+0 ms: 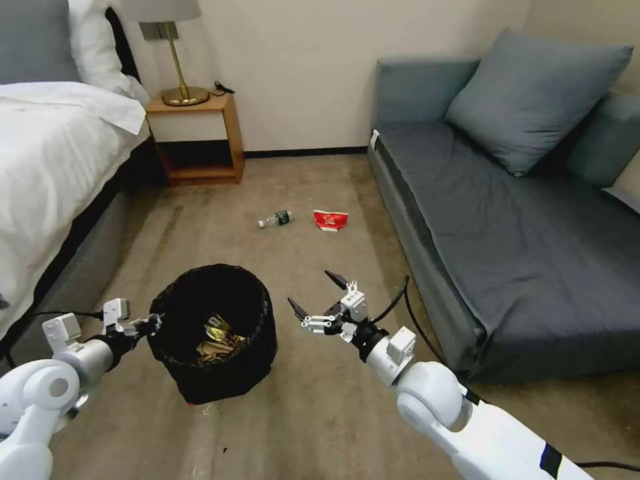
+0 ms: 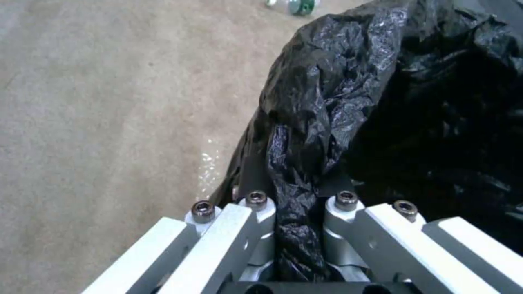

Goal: Pick up the trash bin, then pick up the garbage on the floor and place it into the trash bin.

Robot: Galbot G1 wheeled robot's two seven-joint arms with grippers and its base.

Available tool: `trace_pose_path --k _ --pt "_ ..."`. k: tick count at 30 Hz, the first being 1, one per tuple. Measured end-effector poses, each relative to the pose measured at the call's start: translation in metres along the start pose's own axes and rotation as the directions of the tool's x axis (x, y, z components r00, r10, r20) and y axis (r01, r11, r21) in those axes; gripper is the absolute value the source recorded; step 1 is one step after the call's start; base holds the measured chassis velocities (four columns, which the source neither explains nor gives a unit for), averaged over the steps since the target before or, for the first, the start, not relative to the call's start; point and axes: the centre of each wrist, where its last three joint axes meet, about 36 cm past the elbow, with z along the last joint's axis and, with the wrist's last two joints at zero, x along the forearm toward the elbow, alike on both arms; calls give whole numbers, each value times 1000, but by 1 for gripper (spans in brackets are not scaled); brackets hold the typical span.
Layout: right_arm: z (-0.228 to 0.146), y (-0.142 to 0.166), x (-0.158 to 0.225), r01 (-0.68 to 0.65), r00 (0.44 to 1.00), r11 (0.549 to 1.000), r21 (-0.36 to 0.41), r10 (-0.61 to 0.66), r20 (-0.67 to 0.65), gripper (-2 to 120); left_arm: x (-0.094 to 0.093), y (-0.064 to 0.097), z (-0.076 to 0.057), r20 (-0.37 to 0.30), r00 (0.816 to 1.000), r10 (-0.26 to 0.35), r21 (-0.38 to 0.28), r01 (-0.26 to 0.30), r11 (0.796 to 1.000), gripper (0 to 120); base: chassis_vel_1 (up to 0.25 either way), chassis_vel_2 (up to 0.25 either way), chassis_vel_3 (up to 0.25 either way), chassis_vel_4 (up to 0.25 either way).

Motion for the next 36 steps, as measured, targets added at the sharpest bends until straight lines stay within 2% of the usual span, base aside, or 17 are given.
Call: trace_pose_path --k 11,36 --pt "-3 3 2 -4 1000 1000 -7 4 8 100 2 -2 -3 4 1000 3 -10 -3 1000 7 -13 30 18 -14" --pt "-7 2 0 -11 1000 1000 0 11 -6 100 0 -1 -5 5 1000 -1 -13 1 1000 7 -69 71 64 -73"
